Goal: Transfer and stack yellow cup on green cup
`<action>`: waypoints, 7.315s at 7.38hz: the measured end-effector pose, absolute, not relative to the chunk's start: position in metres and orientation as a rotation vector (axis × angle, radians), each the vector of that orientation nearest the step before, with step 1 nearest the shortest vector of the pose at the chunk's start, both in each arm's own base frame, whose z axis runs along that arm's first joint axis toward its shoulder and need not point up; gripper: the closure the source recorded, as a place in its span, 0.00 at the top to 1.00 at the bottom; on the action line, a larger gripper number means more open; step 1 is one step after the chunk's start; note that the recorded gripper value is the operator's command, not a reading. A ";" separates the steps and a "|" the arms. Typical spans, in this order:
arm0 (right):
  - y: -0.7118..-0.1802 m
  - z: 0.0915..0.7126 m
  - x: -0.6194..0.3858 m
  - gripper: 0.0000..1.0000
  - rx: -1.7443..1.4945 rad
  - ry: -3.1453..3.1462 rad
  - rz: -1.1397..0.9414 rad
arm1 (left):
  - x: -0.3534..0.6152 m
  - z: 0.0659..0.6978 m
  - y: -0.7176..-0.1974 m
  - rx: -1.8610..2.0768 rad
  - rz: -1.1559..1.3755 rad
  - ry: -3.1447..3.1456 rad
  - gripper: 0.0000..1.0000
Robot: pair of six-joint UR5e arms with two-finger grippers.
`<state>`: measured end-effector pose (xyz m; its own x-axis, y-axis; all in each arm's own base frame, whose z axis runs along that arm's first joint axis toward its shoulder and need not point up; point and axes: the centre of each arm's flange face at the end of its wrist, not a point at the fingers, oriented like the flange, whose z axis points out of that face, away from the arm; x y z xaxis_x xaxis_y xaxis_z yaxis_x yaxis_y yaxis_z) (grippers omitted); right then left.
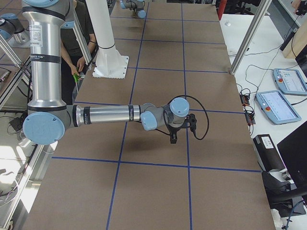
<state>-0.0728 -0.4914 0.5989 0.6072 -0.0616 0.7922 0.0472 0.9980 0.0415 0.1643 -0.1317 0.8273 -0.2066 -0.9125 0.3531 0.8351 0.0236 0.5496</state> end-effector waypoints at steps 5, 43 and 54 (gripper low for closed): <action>-0.496 0.594 -0.075 1.00 0.025 -0.915 -0.067 | 0.127 0.854 -0.156 0.283 -1.416 -0.689 0.65; -0.492 0.227 -0.425 0.96 0.020 -1.115 -0.093 | 0.605 0.235 -0.388 1.353 0.400 1.182 0.58; -0.483 0.229 -0.439 0.59 -0.073 -1.124 -0.077 | 0.611 0.219 -0.366 1.369 0.388 1.226 0.58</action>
<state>-0.4395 -0.4831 0.2290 0.4295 -0.0250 0.9027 0.0987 0.9949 -0.0194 0.6112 -0.3658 0.2190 0.3890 0.8169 -0.4258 0.4229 0.2523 0.8704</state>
